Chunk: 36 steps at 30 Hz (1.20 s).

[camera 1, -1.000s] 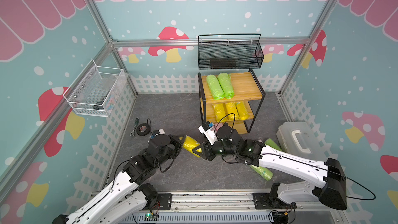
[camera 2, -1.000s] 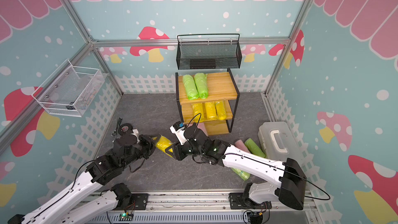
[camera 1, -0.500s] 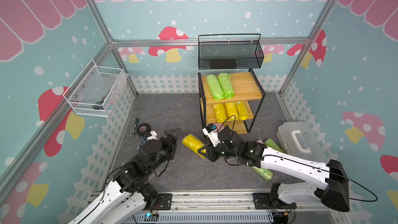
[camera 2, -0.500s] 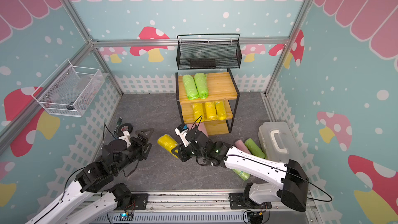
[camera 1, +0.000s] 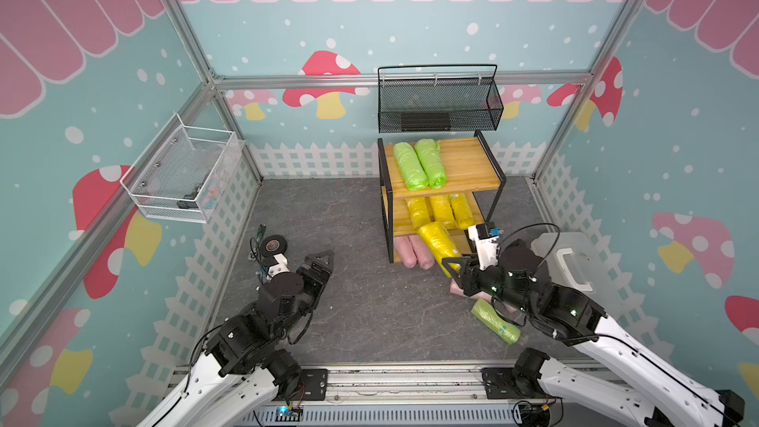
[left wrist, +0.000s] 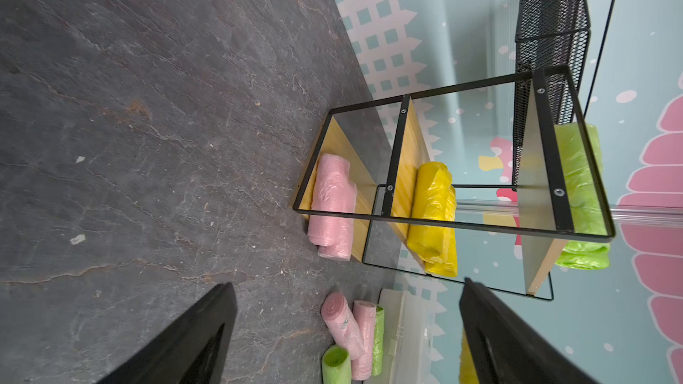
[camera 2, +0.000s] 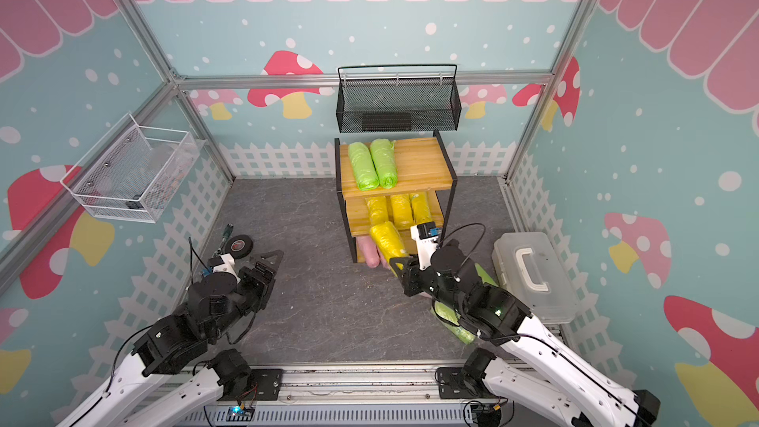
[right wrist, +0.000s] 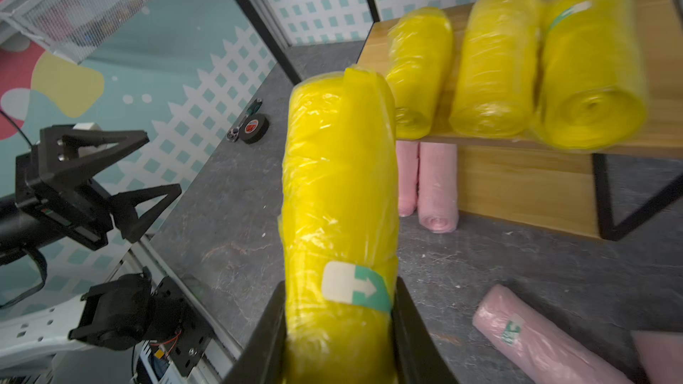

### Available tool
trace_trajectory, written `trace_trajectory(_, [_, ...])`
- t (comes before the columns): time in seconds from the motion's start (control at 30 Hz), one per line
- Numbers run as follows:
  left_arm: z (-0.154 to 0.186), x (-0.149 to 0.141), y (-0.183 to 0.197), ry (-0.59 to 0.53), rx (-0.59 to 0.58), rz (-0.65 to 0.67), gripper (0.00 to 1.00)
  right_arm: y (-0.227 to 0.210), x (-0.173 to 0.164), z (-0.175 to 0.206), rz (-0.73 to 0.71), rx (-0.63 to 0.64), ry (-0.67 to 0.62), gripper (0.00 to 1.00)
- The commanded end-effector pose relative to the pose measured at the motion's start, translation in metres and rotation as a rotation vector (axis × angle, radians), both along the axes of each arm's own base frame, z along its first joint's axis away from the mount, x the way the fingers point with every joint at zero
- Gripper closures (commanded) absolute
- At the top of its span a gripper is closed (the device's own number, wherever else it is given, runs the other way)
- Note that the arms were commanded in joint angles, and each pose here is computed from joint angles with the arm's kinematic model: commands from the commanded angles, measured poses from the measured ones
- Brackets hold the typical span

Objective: Sort the rolls of trash bags by color and place them on the shelf
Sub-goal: Pick up the roll of trash bags from the center of the board, then place the roll of trash bags on the shelf.

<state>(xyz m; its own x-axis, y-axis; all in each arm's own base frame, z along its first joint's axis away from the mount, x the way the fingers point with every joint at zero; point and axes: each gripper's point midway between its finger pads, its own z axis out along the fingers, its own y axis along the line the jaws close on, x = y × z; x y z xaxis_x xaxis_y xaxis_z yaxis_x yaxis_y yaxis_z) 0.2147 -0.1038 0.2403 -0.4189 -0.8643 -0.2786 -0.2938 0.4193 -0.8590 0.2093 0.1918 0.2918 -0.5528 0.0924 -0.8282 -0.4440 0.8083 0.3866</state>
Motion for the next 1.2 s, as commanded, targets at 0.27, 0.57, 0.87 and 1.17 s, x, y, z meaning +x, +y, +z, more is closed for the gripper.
trace_trajectory(0.27, [0.002, -0.002, -0.004, -0.001, 0.053, -0.048, 0.04, -0.050, 0.043, 0.015, -0.233, -0.107, -0.088, 1.00])
trace_trajectory(0.57, [-0.001, -0.001, -0.007, 0.008, 0.066, -0.063, 0.04, -0.067, 0.077, 0.023, -0.344, -0.097, -0.124, 1.00])
trace_trajectory(0.87, [-0.002, -0.001, -0.008, 0.007, 0.083, -0.078, 0.04, -0.084, 0.106, 0.023, -0.444, -0.064, -0.135, 1.00])
trace_trajectory(1.17, [-0.006, -0.001, -0.007, 0.013, 0.105, -0.078, 0.04, -0.095, 0.130, 0.017, -0.484, -0.084, -0.119, 1.00])
